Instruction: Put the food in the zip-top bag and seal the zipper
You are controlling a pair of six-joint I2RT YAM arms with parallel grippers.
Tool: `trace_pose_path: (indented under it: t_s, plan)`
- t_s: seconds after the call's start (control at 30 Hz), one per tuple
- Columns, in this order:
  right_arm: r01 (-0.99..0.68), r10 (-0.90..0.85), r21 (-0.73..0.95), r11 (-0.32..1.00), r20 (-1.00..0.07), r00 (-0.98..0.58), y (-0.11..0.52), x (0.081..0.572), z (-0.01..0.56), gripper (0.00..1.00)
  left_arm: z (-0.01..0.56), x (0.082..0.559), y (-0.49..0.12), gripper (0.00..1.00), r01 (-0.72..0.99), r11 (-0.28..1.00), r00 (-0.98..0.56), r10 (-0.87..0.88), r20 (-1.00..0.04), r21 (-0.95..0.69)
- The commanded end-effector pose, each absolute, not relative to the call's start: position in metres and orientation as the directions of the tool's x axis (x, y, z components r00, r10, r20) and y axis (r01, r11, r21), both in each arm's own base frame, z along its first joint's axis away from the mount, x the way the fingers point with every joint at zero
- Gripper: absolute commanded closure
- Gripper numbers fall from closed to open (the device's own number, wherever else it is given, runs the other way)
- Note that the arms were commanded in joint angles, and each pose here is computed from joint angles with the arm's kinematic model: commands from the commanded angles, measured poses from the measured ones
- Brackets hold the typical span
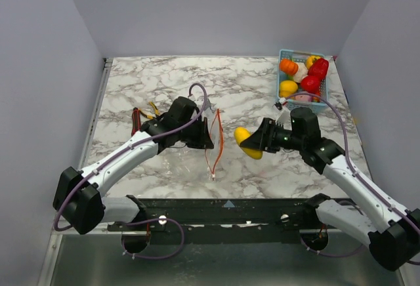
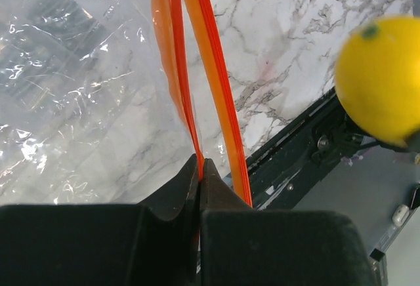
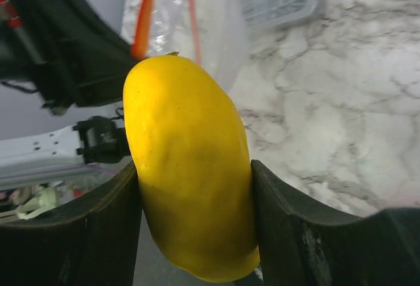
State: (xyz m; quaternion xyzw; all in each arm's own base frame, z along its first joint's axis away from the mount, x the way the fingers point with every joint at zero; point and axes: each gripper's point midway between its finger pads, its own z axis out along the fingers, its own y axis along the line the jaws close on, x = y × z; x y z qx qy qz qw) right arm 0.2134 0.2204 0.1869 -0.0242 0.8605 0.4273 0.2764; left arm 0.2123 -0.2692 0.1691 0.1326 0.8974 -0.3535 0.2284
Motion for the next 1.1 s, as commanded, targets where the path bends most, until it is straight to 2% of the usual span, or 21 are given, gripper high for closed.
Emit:
trace_pose_path:
  t_s: [0.0, 0.07, 0.23, 0.3, 0.4, 0.57, 0.8, 0.97, 1.07]
  plan:
    - [-0.231, 0.249, 0.845, 0.483, -0.385, -0.889, 0.245, 0.181, 0.216, 0.99, 0.179, 0.223, -0.275, 1.0, 0.331, 0.758, -0.872, 0.018, -0.489, -0.562]
    - [-0.193, 0.263, 0.867, 0.46, -0.34, -0.903, 0.253, 0.177, 0.217, 0.99, 0.179, 0.219, -0.286, 1.0, 0.337, 0.76, -0.879, 0.042, -0.475, -0.556]
    - [-0.131, 0.269, 0.881, 0.454, -0.275, -0.923, 0.28, 0.175, 0.211, 0.99, 0.18, 0.217, -0.305, 1.0, 0.387, 0.739, -0.856, 0.066, -0.513, -0.552]
    - [-0.061, 0.345, 0.877, 0.477, -0.25, -0.905, 0.28, 0.181, 0.203, 0.99, 0.18, 0.217, -0.305, 1.0, 0.406, 0.727, -0.842, 0.062, -0.536, -0.554]
    - [-0.001, 0.432, 0.9, 0.437, -0.211, -0.877, 0.279, 0.187, 0.191, 0.99, 0.184, 0.216, -0.302, 1.0, 0.439, 0.703, -0.809, 0.039, -0.587, -0.559]
    - [0.077, 0.495, 0.897, 0.435, -0.167, -0.853, 0.274, 0.192, 0.166, 0.99, 0.2, 0.206, -0.303, 1.0, 0.502, 0.641, -0.768, 0.022, -0.64, -0.58]
    - [0.036, 0.412, 0.822, 0.568, -0.246, -0.877, 0.276, 0.198, 0.156, 0.99, 0.199, 0.204, -0.307, 1.0, 0.519, 0.628, -0.772, 0.052, -0.633, -0.58]
    - [-0.093, 0.221, 0.692, 0.716, -0.351, -0.91, 0.282, 0.205, 0.158, 0.99, 0.199, 0.198, -0.314, 1.0, 0.536, 0.596, -0.789, 0.102, -0.605, -0.598]
    - [-0.187, 0.155, 0.645, 0.741, -0.435, -0.887, 0.281, 0.213, 0.17, 0.98, 0.199, 0.194, -0.315, 1.0, 0.547, 0.583, -0.788, 0.116, -0.604, -0.601]
